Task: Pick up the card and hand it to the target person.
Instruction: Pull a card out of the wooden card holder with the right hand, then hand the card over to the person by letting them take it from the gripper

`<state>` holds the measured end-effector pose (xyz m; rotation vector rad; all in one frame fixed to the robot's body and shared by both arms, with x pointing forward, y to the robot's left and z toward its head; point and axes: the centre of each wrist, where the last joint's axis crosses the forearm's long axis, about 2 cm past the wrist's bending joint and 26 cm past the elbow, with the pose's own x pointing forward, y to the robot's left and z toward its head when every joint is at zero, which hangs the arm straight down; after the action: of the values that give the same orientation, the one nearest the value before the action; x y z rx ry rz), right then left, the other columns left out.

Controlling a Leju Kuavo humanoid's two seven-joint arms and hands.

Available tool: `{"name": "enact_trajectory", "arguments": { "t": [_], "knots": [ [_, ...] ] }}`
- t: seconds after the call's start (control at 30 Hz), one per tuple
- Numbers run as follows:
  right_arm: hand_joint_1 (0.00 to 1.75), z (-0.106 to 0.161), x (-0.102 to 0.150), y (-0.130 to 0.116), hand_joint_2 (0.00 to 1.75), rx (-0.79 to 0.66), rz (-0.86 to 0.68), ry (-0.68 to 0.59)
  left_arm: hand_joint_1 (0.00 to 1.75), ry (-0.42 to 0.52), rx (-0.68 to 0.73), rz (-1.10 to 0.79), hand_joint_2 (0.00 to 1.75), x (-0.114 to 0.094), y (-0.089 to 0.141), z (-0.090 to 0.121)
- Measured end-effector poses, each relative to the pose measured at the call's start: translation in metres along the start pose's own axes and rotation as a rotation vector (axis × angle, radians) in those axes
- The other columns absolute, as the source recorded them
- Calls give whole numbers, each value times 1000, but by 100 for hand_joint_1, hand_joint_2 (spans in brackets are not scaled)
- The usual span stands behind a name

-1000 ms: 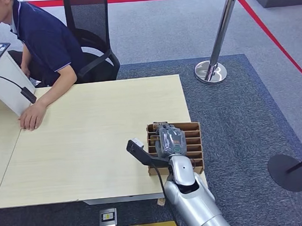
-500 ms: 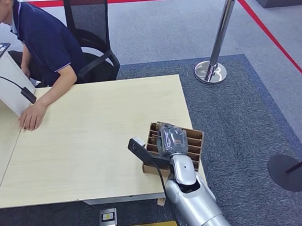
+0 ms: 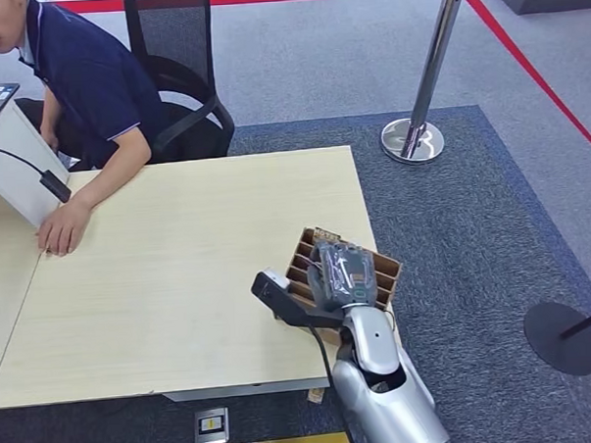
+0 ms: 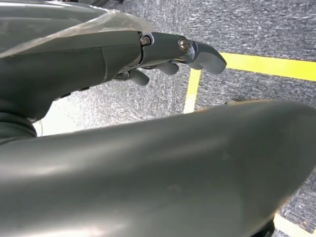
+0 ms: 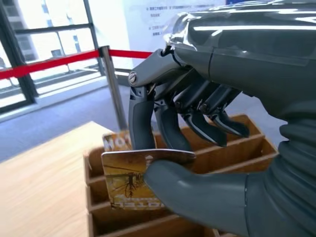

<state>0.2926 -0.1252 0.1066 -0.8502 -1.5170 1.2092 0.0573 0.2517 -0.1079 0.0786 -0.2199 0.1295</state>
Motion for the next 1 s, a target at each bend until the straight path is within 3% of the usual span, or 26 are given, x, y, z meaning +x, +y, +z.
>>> {"name": "enact_trajectory", "arguments": {
  "t": [0.3, 0.57, 0.8, 1.0],
  "knots": [
    [175, -4, 9, -41, 175, -136, -37, -149, 0, -7, -1, 11, 0, 0, 0, 0],
    [175, -42, 43, -79, 175, -196, -25, -335, 0, -12, -12, 8, 0, 1, -1, 0],
    [175, -80, 70, -84, 175, -184, 6, -400, 0, -13, -23, -1, 0, 2, -4, 0],
    [175, -96, 78, -77, 175, -132, 30, -404, 0, 1, -29, -12, 0, 2, -7, 1]
  ]
}}
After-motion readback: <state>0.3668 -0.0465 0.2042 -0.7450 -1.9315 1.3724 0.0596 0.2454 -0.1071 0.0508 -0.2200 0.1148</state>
